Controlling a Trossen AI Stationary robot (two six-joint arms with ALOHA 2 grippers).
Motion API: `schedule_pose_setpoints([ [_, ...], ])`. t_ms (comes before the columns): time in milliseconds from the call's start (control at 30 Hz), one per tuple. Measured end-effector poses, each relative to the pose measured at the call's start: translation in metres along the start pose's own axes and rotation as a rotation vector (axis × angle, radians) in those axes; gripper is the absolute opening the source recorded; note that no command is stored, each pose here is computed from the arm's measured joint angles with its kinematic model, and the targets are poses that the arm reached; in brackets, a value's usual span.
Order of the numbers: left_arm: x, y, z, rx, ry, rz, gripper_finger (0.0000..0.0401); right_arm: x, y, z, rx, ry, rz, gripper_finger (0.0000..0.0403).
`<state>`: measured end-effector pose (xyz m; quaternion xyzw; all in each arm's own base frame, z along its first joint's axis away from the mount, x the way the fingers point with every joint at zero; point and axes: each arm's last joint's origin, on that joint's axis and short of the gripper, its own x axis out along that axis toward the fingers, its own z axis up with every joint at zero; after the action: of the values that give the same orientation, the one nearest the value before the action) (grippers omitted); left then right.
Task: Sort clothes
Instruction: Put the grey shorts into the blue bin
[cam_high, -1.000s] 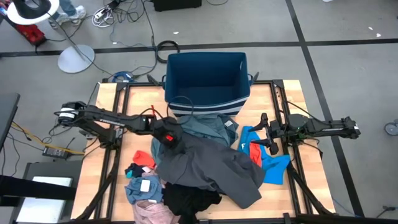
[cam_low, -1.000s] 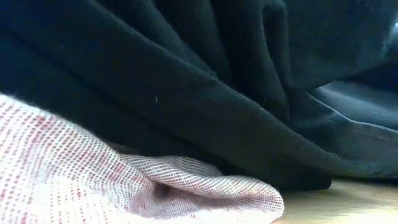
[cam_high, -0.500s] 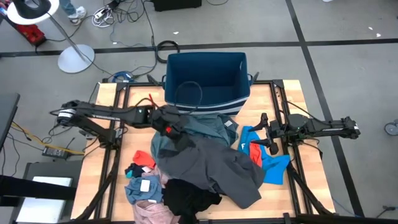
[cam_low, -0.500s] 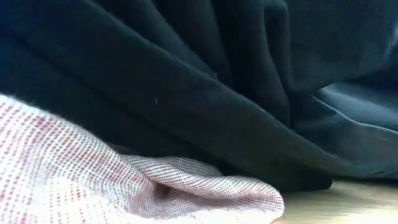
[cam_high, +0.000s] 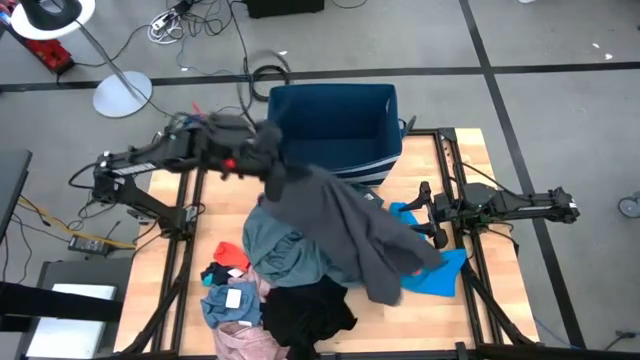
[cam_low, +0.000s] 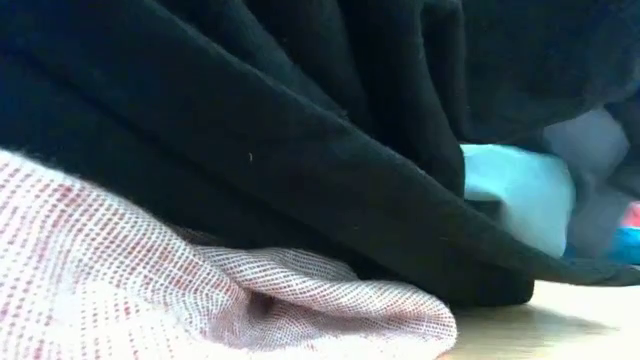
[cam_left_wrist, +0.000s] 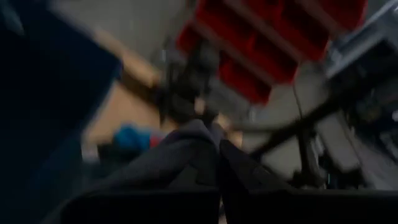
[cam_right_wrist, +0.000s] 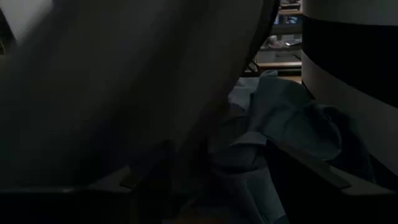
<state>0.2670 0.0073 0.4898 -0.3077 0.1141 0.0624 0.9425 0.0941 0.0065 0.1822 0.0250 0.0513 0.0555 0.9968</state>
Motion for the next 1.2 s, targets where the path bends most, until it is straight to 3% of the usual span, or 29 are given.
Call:
schedule_pose_setpoints([
  [333, -0.037, -0.015, 0.066, 0.035, -0.507, -0.046, 0.0, 0.0, 0.0, 0.0, 0.0, 0.0, 0.0, 0.0254],
  [500, -0.035, -0.005, 0.085, 0.049, -0.625, 0.113, 0.0, 0.0, 0.0, 0.0, 0.0, 0.001, 0.0, 0.0254],
  [600, -0.028, 0.0, 0.099, 0.064, -0.679, 0.143, 0.0, 0.0, 0.0, 0.0, 0.0, 0.0, 0.001, 0.0254],
  [833, -0.033, -0.002, 0.145, 0.087, -0.882, 0.028, 0.0, 0.0, 0.0, 0.0, 0.0, -0.001, 0.001, 0.0254],
  [933, -0.029, 0.002, 0.153, 0.105, -0.95, -0.033, 0.0, 0.0, 0.0, 0.0, 0.0, 0.0, 0.0, 0.0254],
  [1000, -0.024, 0.008, 0.153, 0.088, -0.932, -0.018, 0.0, 0.0, 0.0, 0.0, 0.0, -0.001, 0.001, 0.0254],
  [1200, -0.016, 0.025, 0.149, 0.099, -0.827, 0.158, 0.0, 0.0, 0.0, 0.0, 0.0, 0.0, 0.001, 0.0254],
])
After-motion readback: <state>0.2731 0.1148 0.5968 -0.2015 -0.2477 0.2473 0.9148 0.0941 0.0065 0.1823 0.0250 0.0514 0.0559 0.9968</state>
